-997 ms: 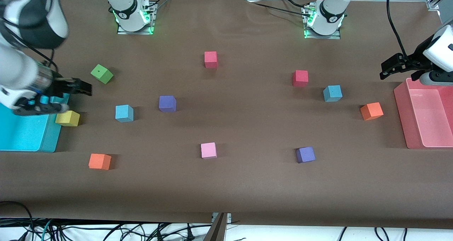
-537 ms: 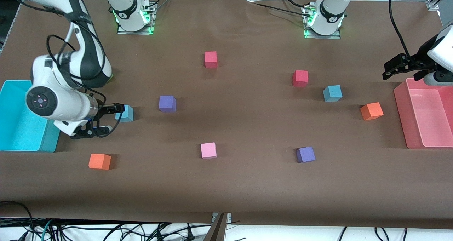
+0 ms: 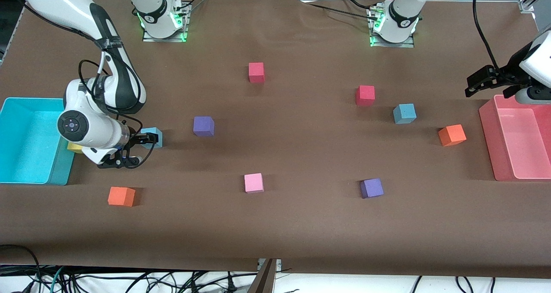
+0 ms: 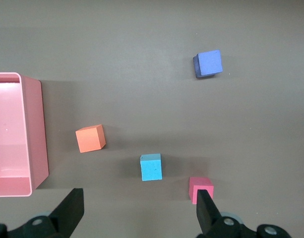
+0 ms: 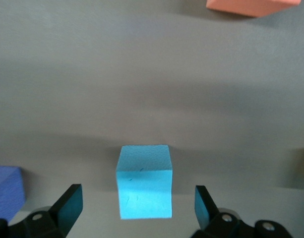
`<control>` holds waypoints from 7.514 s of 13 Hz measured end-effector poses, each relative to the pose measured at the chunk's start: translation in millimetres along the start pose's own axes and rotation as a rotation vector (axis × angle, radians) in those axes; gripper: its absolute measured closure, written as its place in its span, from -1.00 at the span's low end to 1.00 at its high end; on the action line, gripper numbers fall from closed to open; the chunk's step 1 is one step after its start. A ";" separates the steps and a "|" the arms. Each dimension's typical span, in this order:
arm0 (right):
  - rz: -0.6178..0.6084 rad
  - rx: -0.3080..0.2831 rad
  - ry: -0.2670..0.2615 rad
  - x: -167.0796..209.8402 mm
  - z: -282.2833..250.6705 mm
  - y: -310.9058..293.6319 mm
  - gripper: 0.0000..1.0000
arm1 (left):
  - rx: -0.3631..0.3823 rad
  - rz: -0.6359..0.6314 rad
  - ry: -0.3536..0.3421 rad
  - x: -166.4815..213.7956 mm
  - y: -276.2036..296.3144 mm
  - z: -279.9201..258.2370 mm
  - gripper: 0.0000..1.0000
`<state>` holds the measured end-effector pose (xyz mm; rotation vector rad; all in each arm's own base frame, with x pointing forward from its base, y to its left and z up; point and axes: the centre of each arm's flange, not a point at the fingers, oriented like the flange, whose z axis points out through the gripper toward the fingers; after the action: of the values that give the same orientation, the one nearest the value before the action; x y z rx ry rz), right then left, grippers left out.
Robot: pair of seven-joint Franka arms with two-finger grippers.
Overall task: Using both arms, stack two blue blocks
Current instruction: 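Reach the right gripper down to the cyan cube beside the yellow cube, then close the right gripper on the cyan cube and lift it, then carry the cyan cube with the right gripper to the table middle, then lower the cyan cube with the right gripper while the left gripper grasps another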
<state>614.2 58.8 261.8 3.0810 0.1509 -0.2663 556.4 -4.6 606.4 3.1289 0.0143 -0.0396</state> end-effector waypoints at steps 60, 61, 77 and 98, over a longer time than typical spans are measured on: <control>0.139 0.081 0.018 -47.6 -4.9 -499.6 -0.05 | 0.000 -0.008 -0.002 -0.2 -4.7 0.0 -1.00; 0.141 0.087 0.017 -52.6 0.3 -507.6 -0.05 | 0.000 -0.010 -0.002 -0.1 -5.4 0.1 -1.00; 0.221 0.073 0.006 -65.6 46.3 -531.8 -1.00 | 0.000 0.001 -0.061 21.9 0.6 45.8 -1.00; -0.125 0.207 0.183 -54.8 -107.6 -509.1 -1.00 | 0.005 -0.008 -0.061 -76.9 -5.2 346.9 -0.98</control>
<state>527.4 565.6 358.5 3.3034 0.3445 -0.0025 470.7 -4.4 261.6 3.1314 0.0259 -0.1357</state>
